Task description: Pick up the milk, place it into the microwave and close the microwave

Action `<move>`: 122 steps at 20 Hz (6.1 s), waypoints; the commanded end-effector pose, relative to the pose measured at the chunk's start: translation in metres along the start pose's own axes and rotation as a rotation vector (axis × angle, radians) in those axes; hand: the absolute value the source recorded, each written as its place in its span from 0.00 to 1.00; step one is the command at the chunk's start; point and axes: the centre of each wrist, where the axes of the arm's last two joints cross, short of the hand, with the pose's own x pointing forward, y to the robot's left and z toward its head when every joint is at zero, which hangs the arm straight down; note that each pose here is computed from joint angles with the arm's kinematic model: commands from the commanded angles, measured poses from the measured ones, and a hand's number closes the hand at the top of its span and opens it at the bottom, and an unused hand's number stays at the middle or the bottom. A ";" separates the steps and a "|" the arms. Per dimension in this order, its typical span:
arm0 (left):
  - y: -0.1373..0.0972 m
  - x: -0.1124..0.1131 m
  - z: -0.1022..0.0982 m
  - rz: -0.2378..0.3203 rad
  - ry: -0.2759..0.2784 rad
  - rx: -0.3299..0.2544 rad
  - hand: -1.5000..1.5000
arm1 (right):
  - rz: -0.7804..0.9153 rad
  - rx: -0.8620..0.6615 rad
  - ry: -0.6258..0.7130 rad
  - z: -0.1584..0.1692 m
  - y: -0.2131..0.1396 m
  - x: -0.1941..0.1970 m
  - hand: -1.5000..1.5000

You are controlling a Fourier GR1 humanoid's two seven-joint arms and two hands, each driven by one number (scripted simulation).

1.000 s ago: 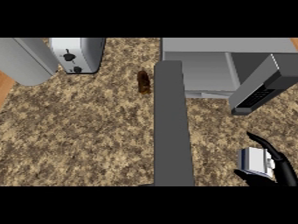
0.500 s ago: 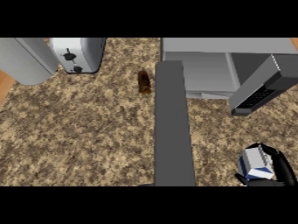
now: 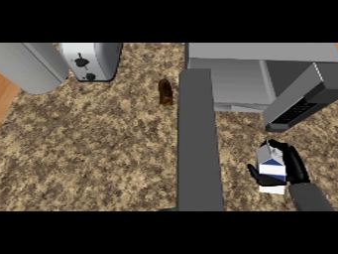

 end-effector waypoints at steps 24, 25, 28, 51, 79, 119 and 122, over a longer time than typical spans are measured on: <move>0.042 0.014 0.009 -0.034 0.031 0.035 0.00 | -0.082 -0.051 -0.240 -0.144 0.033 0.128 1.00; 0.034 0.000 0.009 -0.016 0.052 0.031 0.00 | -0.108 -0.049 -0.214 -0.143 0.036 0.128 1.00; 0.027 -0.012 0.002 -0.013 0.048 0.040 0.00 | -0.088 0.021 -0.187 -0.171 0.013 0.133 1.00; 0.047 -0.037 -0.039 -0.013 0.072 -0.048 0.00 | 0.210 -0.399 -0.001 -0.201 -0.009 0.128 0.00; -0.019 -0.054 -0.057 0.050 0.077 -0.266 0.00 | -0.249 -0.150 -0.086 -0.173 0.017 0.105 0.00; -0.181 -0.171 -0.168 -0.163 0.358 -0.956 1.00 | -0.366 -0.155 -0.084 0.090 -0.051 0.062 0.00; -0.201 -0.187 -0.164 -0.222 0.346 -0.975 1.00 | -0.351 -0.174 -0.077 0.122 -0.047 0.075 0.00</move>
